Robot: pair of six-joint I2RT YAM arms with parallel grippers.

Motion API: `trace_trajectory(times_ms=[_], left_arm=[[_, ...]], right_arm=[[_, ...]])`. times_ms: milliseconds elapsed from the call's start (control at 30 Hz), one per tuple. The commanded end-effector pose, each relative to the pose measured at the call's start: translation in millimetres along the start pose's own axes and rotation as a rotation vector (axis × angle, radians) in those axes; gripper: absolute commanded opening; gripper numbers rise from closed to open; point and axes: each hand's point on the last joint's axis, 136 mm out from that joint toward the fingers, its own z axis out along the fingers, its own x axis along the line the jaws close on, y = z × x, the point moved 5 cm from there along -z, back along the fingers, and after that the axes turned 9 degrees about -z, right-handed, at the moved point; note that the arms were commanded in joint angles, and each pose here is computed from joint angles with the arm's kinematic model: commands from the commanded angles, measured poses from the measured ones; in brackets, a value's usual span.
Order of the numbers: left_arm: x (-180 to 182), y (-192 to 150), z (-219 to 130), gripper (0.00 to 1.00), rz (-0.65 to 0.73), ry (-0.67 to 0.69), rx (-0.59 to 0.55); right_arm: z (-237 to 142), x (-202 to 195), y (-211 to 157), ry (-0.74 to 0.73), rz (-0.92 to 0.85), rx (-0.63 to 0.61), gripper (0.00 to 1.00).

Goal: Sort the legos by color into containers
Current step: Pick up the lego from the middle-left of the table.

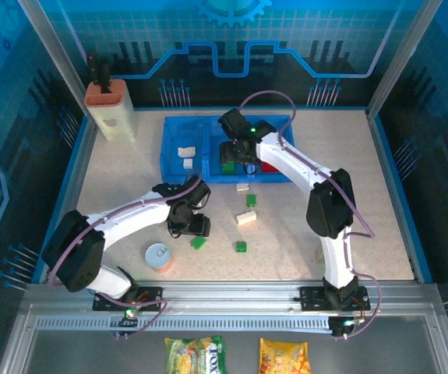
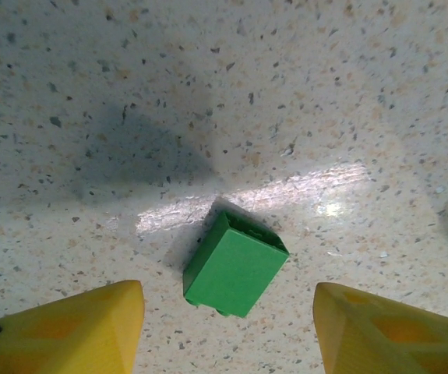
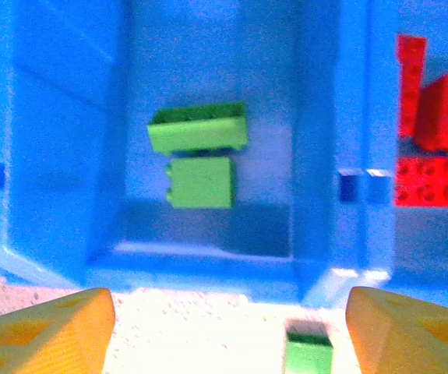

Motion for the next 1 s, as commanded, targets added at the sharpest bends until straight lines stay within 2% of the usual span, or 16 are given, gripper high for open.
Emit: trace_trajectory(times_ms=[0, 500, 733, 967], left_arm=[[3.4, -7.2, 15.0, 0.58, 0.046, 0.040, 0.059], [-7.3, -20.3, 37.0, 0.58, 0.104, 0.018, 0.156], [-8.1, -33.8, 38.8, 0.57, 0.125, 0.067, 0.165], [-6.6, -39.5, 46.5, 0.50, 0.112, 0.142, 0.159]], right_arm=[[-19.1, -13.8, -1.5, -0.018, 0.034, -0.036, 0.79], [-24.1, -31.8, -30.8, -0.041, 0.057, 0.008, 0.79], [-26.3, -32.5, -36.3, -0.048, 0.050, 0.011, 0.79], [-28.3, -30.4, -41.8, -0.051, 0.045, 0.019, 0.79]])
